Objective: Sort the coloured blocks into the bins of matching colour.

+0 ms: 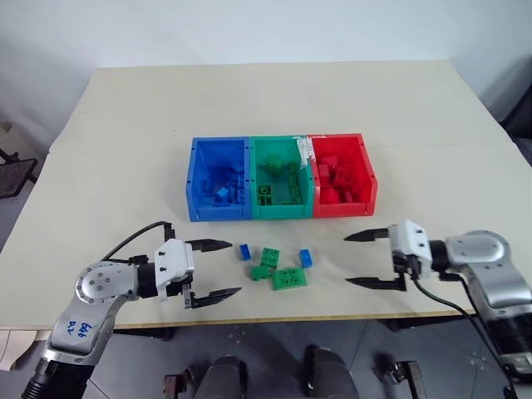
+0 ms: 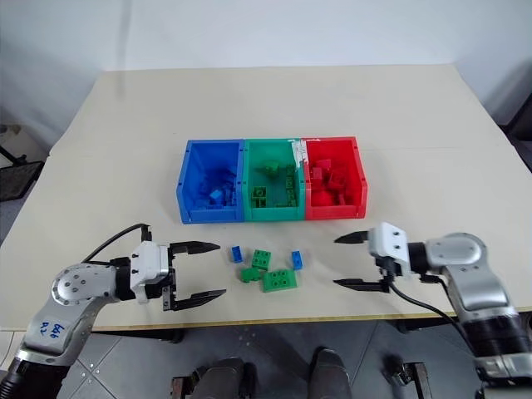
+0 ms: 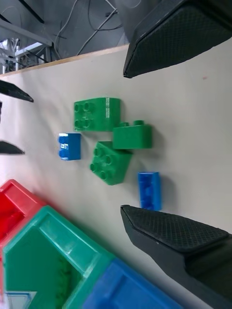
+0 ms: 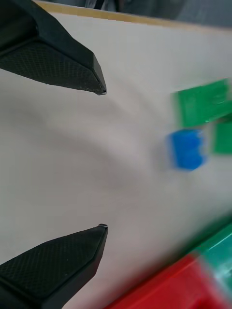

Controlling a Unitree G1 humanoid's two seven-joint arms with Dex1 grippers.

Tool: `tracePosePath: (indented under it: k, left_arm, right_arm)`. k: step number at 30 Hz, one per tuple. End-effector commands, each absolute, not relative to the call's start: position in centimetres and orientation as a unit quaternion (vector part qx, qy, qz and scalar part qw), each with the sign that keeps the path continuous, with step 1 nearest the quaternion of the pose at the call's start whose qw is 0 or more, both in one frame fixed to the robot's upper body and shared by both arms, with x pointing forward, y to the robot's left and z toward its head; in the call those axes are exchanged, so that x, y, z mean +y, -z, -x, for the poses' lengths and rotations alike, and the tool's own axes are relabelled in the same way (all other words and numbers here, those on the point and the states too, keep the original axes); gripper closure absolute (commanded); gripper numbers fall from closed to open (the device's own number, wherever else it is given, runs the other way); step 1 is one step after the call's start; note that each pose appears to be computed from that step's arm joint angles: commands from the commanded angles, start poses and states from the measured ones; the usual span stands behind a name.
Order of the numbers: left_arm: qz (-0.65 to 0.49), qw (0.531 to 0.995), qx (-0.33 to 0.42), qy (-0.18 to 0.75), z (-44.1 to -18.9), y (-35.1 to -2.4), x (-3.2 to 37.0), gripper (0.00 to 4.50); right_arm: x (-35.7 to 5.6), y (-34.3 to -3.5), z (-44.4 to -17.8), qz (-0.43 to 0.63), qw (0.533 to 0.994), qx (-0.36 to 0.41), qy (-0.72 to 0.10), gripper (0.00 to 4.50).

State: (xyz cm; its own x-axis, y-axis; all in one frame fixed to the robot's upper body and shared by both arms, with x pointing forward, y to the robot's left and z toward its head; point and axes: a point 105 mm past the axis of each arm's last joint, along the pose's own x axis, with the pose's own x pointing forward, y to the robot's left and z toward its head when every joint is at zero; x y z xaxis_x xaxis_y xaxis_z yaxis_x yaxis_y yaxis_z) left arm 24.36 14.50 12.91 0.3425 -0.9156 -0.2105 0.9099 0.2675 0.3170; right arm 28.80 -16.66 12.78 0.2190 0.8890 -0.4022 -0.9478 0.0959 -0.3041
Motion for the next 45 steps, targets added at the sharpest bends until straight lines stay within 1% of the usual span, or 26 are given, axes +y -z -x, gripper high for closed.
tracePosePath:
  k: [1, 6, 7, 10, 11, 15, 17, 21, 22, 24, 26, 28, 30, 32, 36, 38, 41, 42, 45]
  left_arm:
    - [-0.204, 0.804, -0.011, 0.559, -24.1, -13.4, 15.7, 0.00]
    - [-0.207, 0.813, -0.010, 0.544, -24.0, -13.3, 16.3, 0.00]
    - [-0.208, 0.816, -0.011, 0.540, -23.8, -13.3, 16.3, 0.00]
    - [-0.202, 0.825, -0.016, 0.528, -23.4, -13.4, 16.2, 0.00]
    - [-0.202, 0.825, -0.017, 0.528, -23.4, -13.4, 16.1, 0.00]
    - [-0.195, 0.835, -0.026, 0.515, -23.5, -13.7, 16.1, 0.00]
    - [-0.191, 0.840, -0.031, 0.507, -23.7, -13.9, 16.1, 0.00]
    - [-0.168, 0.857, -0.046, 0.484, -24.1, -14.4, 16.3, 0.00]
    - [-0.152, 0.869, -0.054, 0.468, -24.3, -14.8, 16.6, 0.00]
    - [-0.134, 0.882, -0.062, 0.449, -24.5, -15.3, 17.0, 0.00]
    - [-0.131, 0.891, -0.062, 0.431, -24.5, -15.4, 17.6, 0.00]
    - [-0.126, 0.908, -0.055, 0.396, -24.1, -14.9, 19.0, 0.00]
    - [-0.126, 0.919, -0.045, 0.370, -23.4, -14.4, 20.0, 0.00]
    - [-0.130, 0.924, -0.040, 0.358, -23.1, -14.2, 20.5, 0.00]
    - [-0.138, 0.934, -0.036, 0.329, -22.5, -14.0, 21.5, 0.00]
    - [-0.143, 0.937, -0.035, 0.318, -22.3, -14.1, 22.0, 0.00]
    - [-0.147, 0.937, -0.035, 0.314, -22.2, -14.1, 22.3, 0.00]
    - [-0.149, 0.937, -0.035, 0.315, -22.2, -14.1, 22.2, 0.00]
    - [-0.151, 0.934, -0.036, 0.322, -22.3, -14.1, 21.9, 0.00]
  right_arm:
    - [-14.0, -13.0, -29.4, 0.263, 0.716, 0.062, -0.643, 0.01]
    - [-12.1, -11.8, -30.4, 0.280, 0.700, 0.074, -0.653, 0.01]
    - [-11.8, -11.5, -30.6, 0.282, 0.695, 0.080, -0.657, 0.19]
    - [-10.8, -11.4, -31.1, 0.276, 0.694, 0.073, -0.661, 0.83]
    - [-10.6, -11.5, -31.1, 0.273, 0.691, 0.071, -0.666, 1.23]
    - [-10.2, -11.8, -31.0, 0.262, 0.689, 0.064, -0.673, 2.56]
    - [-10.4, -12.0, -31.4, 0.263, 0.695, 0.062, -0.666, 3.06]
    - [-10.7, -13.8, -32.2, 0.245, 0.718, 0.056, -0.649, 3.04]
    - [-9.7, -15.3, -32.3, 0.231, 0.723, 0.040, -0.650, 3.04]
    - [-8.4, -17.4, -32.4, 0.214, 0.725, 0.019, -0.654, 3.04]
    - [-6.5, -19.8, -32.6, 0.181, 0.731, -0.007, -0.658, 3.04]
    - [-2.9, -22.8, -33.9, 0.160, 0.746, -0.053, -0.644, 3.04]
    - [0.2, -24.6, -35.4, 0.152, 0.768, -0.090, -0.616, 3.04]
    - [1.4, -25.0, -36.2, 0.141, 0.780, -0.093, -0.602, 3.04]
    - [3.9, -24.9, -38.0, 0.165, 0.793, -0.096, -0.578, 3.04]
    - [4.6, -25.1, -38.1, 0.156, 0.790, -0.096, -0.585, 2.32]
    - [5.0, -25.2, -38.1, 0.155, 0.784, -0.102, -0.593, 1.49]
    - [4.9, -25.2, -38.1, 0.157, 0.782, -0.105, -0.594, 1.09]
    - [3.9, -25.5, -37.5, 0.158, 0.771, -0.122, -0.605, 0.08]
